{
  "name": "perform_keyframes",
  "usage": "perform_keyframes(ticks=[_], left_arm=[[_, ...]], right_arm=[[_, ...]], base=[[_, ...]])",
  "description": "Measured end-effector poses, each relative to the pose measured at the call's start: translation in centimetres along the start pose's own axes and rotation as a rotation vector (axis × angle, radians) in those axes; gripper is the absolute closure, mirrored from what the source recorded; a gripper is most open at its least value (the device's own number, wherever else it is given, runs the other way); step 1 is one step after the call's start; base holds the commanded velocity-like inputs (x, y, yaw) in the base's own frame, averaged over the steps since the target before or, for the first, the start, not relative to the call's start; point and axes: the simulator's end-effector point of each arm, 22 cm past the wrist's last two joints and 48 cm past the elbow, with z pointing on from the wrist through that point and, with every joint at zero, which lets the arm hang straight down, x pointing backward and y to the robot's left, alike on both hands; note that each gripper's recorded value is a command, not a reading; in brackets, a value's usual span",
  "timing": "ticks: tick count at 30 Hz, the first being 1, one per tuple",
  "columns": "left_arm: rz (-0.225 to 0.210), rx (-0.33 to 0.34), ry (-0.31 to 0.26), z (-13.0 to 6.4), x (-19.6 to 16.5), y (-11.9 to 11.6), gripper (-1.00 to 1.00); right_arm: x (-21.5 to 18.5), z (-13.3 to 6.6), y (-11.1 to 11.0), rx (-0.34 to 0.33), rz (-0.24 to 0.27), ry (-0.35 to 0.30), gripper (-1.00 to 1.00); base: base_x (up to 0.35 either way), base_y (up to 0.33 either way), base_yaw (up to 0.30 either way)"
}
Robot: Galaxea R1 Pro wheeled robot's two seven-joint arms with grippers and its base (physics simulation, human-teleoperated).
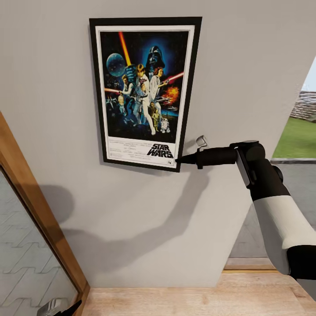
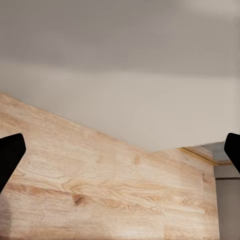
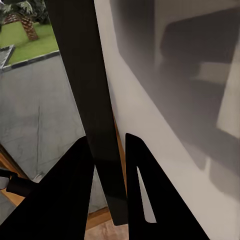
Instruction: Pick up the poster from the kitchen countertop and hang it on one of the wall nails in the kitchen.
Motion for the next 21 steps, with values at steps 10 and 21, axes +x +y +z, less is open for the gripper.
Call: perform_keyframes(ticks=[10,21], left_arm=[[0.000,-0.001,0.000,0.00,-0.01,0.02,-1.00],[0.000,0.001,-0.001,0.00,-0.02,-0.01,-1.00]], right_arm=[[-0.01,-0.01,-0.02,0.001,0.000,0.000,1.00],[-0.02,-0.01,-0.01,0.000,0.000,-0.001,1.00]], base=[[0.000,0.000,0.000],[0.000,0.000,0.000]])
